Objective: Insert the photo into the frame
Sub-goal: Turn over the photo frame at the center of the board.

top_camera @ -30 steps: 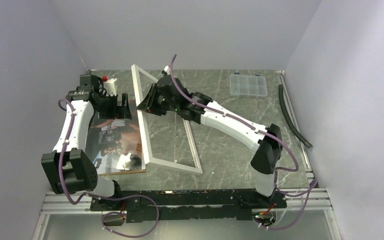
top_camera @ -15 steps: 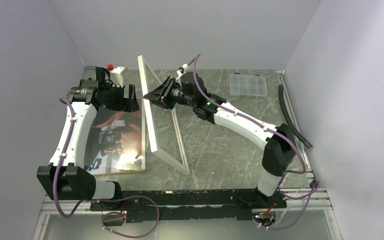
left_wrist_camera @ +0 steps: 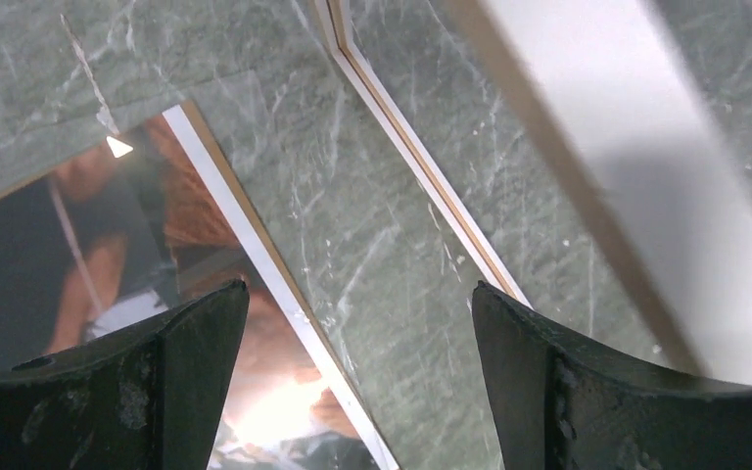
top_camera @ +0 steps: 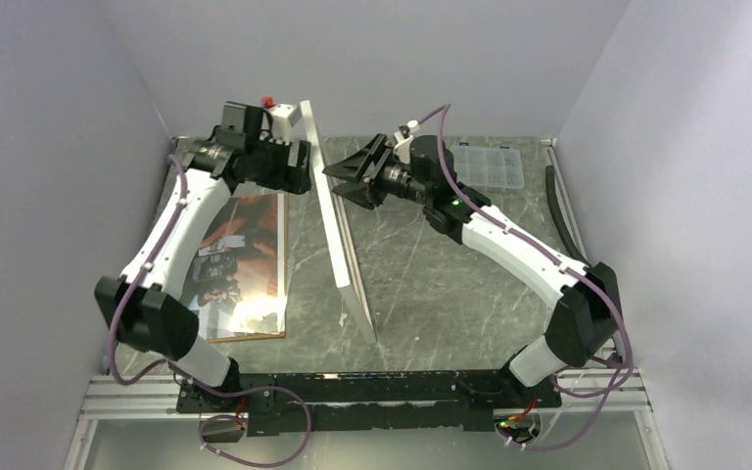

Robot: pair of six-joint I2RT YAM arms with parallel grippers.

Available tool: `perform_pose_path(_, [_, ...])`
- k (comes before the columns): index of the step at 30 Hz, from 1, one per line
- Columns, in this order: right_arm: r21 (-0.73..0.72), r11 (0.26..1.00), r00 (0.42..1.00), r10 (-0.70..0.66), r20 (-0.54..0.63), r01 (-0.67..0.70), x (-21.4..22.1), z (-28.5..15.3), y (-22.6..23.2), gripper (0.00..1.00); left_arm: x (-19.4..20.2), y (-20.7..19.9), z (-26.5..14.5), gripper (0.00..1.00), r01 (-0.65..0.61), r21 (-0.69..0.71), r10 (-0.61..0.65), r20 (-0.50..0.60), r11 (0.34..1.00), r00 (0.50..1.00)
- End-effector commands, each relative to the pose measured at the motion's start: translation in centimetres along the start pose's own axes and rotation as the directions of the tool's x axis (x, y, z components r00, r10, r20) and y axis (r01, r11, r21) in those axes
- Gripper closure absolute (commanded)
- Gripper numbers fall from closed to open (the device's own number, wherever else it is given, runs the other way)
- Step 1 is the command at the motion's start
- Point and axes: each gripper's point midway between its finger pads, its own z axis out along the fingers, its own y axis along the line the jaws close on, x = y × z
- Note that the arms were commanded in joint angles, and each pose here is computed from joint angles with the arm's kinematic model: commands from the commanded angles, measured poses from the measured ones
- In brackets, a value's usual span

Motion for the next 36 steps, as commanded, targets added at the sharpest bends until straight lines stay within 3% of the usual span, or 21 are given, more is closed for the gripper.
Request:
perform_pose_path(1, [-0.049,0.997,0.999,-0.053,-0.001,0.053,-1.0,-3.5,2.4,0.37,-2.5,-0.3,2.8,0.11,-0.034,-0.081,0.037,0.037,0.996,0.999])
perform_pose_path(7, [0.035,0.988,0.986,-0.147,-0.076,0.150,-1.4,-5.4,1.9,0.27,-3.7,-1.9,4.7,0.11,-0.073,-0.085,0.077,0.043,0.994,0.996])
perform_pose_path(12, [0.109,0.964,0.967,-0.234,-0.100,0.244,-1.5,-7.1,1.0,0.24,-4.1,-2.6,5.2,0.11,-0.095,-0.076,0.099,0.047,0.993,0.994])
perform_pose_path(19, [0.323,0.881,0.939,-0.323,-0.120,0.344,-2.5,-9.8,-2.2,0.25,-2.7,-2.4,6.6,0.10,-0.111,-0.091,0.112,0.007,0.990,0.994])
perform_pose_path(36, [0.642,0.613,0.865,-0.473,-0.168,0.461,-4.2,-16.7,-9.9,0.64,4.6,-0.7,5.9,0.05,-0.178,-0.098,0.159,-0.173,0.979,0.972])
